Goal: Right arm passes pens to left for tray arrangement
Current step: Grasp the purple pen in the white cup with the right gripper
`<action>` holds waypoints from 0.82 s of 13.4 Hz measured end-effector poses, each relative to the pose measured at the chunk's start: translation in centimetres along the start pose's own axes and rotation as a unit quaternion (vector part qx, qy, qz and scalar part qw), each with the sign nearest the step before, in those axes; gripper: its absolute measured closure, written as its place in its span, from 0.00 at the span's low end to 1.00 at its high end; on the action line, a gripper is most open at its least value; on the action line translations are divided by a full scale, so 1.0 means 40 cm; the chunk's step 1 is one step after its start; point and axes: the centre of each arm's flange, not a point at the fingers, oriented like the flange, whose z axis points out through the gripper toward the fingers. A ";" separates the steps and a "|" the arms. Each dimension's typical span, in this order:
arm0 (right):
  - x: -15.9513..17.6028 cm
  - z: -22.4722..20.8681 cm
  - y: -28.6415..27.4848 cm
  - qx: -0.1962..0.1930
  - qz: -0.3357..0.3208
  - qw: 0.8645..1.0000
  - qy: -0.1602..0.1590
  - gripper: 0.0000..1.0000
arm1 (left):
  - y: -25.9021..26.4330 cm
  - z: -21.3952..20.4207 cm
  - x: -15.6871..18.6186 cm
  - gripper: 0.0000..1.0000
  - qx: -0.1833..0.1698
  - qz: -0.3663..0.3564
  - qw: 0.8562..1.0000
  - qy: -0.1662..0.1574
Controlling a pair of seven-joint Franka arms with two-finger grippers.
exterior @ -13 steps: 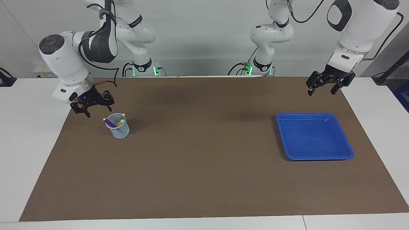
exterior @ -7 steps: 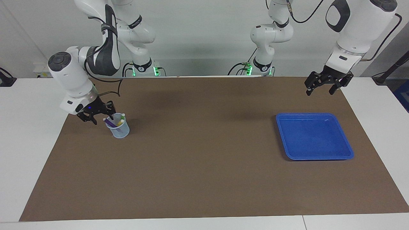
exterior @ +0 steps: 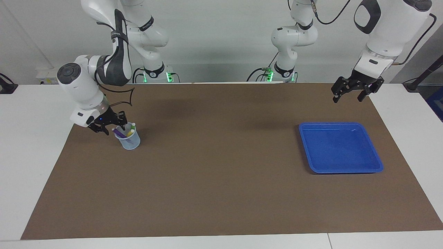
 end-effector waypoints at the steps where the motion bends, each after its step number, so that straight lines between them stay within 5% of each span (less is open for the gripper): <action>1: -0.005 0.003 0.007 0.001 0.001 1.000 -0.001 0.32 | 0.000 0.010 -0.008 0.00 0.000 0.000 1.000 -0.005; 4: -0.014 0.008 0.022 0.002 -0.001 1.000 -0.002 0.40 | 0.001 0.022 -0.024 0.00 0.000 0.000 1.000 -0.011; 6: -0.015 0.009 0.021 0.002 -0.003 1.000 -0.003 0.59 | 0.001 0.024 -0.029 0.00 0.001 0.000 1.000 -0.012; 11: -0.012 -0.013 0.010 0.007 -0.002 1.000 0.007 0.78 | 0.011 0.042 -0.039 0.00 0.001 0.003 1.000 -0.020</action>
